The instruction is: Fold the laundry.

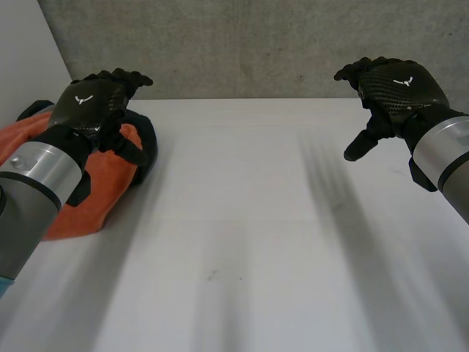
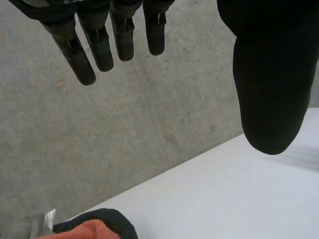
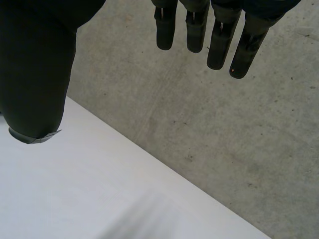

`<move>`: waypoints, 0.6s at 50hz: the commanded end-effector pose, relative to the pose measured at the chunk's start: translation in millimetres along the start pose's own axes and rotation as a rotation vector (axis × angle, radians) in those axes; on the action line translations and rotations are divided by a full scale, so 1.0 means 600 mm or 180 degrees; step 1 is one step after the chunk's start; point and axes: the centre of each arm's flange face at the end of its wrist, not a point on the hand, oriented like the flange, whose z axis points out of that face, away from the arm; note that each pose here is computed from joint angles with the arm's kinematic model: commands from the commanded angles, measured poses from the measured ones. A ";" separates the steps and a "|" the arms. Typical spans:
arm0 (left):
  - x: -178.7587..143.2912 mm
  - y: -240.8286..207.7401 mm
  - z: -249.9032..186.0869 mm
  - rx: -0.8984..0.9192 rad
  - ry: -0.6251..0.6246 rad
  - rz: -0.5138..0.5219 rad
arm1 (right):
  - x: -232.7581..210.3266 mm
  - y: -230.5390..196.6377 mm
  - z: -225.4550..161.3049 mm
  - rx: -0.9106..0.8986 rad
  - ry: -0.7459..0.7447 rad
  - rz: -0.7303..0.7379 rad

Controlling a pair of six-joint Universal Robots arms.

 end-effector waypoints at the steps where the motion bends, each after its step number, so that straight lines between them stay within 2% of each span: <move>1: -0.009 0.028 0.017 -0.0156 -0.0032 0.0085 | 0.000 0.002 0.000 -0.0013 -0.0002 0.0002; 15: -0.023 0.065 0.041 -0.0227 -0.0085 0.0413 | -0.002 0.016 0.005 -0.0088 -0.0017 0.0010; 19: -0.060 0.105 0.069 -0.0297 -0.0265 0.0760 | -0.003 0.021 0.007 -0.0117 -0.0022 0.0011; 26: -0.131 0.189 0.127 -0.0499 -0.0464 0.1680 | -0.003 0.024 0.008 -0.0131 -0.0025 0.0013; 30: -0.171 0.238 0.154 -0.0659 -0.0548 0.1915 | -0.004 0.031 0.010 -0.0179 -0.0029 0.0022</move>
